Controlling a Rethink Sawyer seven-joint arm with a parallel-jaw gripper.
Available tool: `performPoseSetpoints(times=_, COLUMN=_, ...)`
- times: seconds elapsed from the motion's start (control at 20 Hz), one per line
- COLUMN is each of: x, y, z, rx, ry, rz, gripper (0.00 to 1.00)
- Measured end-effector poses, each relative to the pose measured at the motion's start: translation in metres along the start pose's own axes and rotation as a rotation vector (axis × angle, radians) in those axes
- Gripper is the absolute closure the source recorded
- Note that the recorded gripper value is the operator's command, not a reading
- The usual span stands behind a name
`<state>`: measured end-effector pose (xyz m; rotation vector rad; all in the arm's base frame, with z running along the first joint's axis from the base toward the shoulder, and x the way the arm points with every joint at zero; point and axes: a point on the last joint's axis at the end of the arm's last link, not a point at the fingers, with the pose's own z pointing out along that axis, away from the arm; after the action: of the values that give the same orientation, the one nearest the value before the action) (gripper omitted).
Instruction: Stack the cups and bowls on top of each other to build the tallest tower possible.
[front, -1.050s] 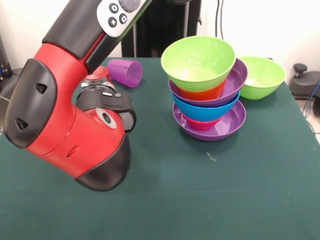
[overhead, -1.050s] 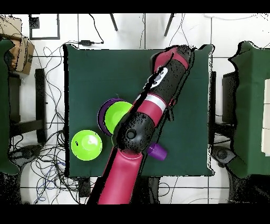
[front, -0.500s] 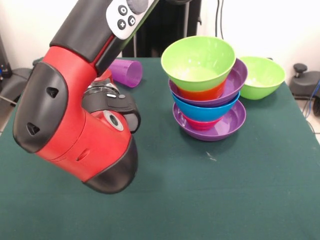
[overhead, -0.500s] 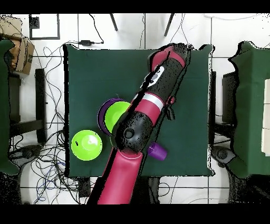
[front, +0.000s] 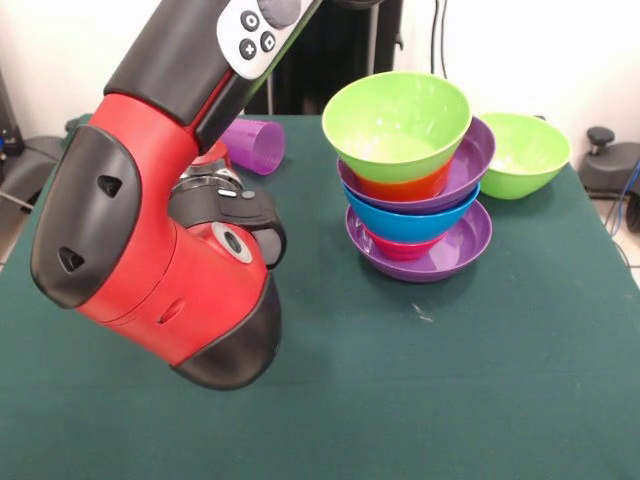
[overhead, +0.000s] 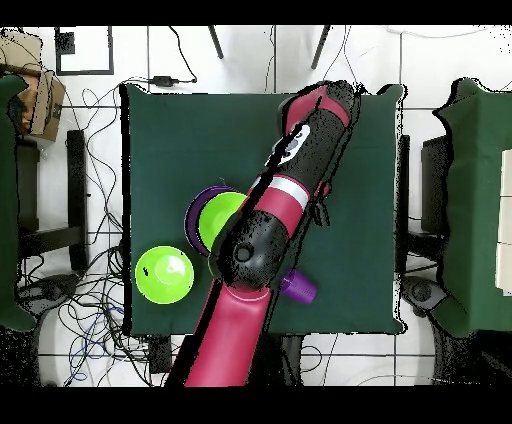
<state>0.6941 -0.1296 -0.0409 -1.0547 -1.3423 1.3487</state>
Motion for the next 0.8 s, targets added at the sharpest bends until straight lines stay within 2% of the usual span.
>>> performPoseSetpoints(times=0.25, x=0.007, y=0.001, z=-0.005, rx=-0.029, ry=0.029, rz=-0.027, gripper=0.00)
performPoseSetpoints(times=0.3, x=0.013, y=0.002, z=-0.010, rx=-0.049, ry=0.051, rz=-0.035, gripper=0.00)
performPoseSetpoints(times=0.4, x=0.018, y=0.002, z=-0.015, rx=-0.067, ry=0.069, rz=-0.034, gripper=0.00)
performPoseSetpoints(times=0.6, x=0.024, y=0.001, z=-0.026, rx=-0.098, ry=0.102, rz=0.023, gripper=0.00)
performPoseSetpoints(times=0.8, x=0.015, y=-0.002, z=-0.033, rx=-0.109, ry=0.116, rz=0.112, gripper=0.00)
